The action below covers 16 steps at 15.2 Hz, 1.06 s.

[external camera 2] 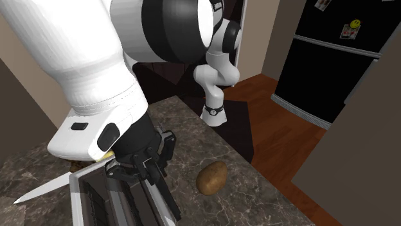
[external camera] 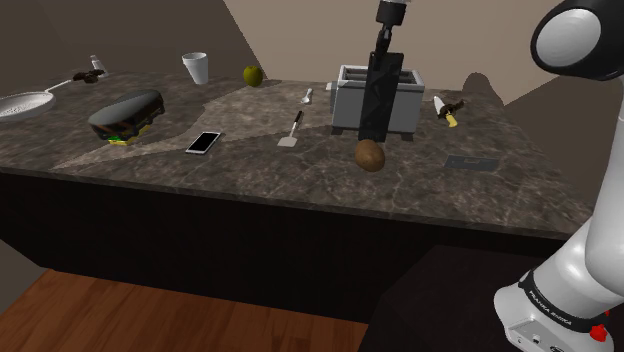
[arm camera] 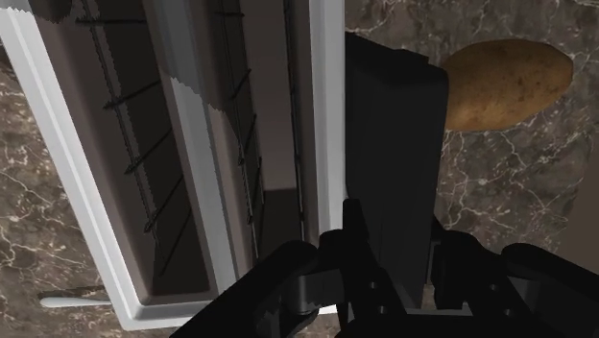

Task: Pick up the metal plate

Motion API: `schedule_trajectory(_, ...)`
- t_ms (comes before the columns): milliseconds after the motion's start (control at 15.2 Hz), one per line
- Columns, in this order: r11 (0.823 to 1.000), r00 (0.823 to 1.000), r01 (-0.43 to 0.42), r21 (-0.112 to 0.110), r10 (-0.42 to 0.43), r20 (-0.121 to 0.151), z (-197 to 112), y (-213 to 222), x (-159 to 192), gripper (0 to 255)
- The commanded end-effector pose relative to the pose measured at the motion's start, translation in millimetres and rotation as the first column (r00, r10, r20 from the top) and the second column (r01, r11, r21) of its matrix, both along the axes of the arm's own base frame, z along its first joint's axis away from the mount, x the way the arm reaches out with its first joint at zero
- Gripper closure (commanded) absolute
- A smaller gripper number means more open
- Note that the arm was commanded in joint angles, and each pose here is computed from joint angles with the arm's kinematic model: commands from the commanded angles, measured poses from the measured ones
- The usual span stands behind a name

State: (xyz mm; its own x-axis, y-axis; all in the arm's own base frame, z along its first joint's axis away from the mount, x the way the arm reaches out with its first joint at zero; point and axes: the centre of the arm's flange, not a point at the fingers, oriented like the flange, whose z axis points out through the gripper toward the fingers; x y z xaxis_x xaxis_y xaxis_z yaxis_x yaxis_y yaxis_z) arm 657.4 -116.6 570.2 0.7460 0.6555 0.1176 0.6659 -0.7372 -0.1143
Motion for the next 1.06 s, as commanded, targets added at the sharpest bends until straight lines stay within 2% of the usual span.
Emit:
schedule_trajectory(0, 1.0, 1.0, 0.0, 0.0, 0.0, 0.0, 9, 0, 0, 255)
schedule_trajectory(858, 1.0, 1.0, 0.0, 0.0, 0.0, 0.0, 77, 0, 0, 255)
schedule_trajectory(990, 1.0, 1.0, 0.0, 0.0, 0.0, 0.0, 78, 0, 0, 255)
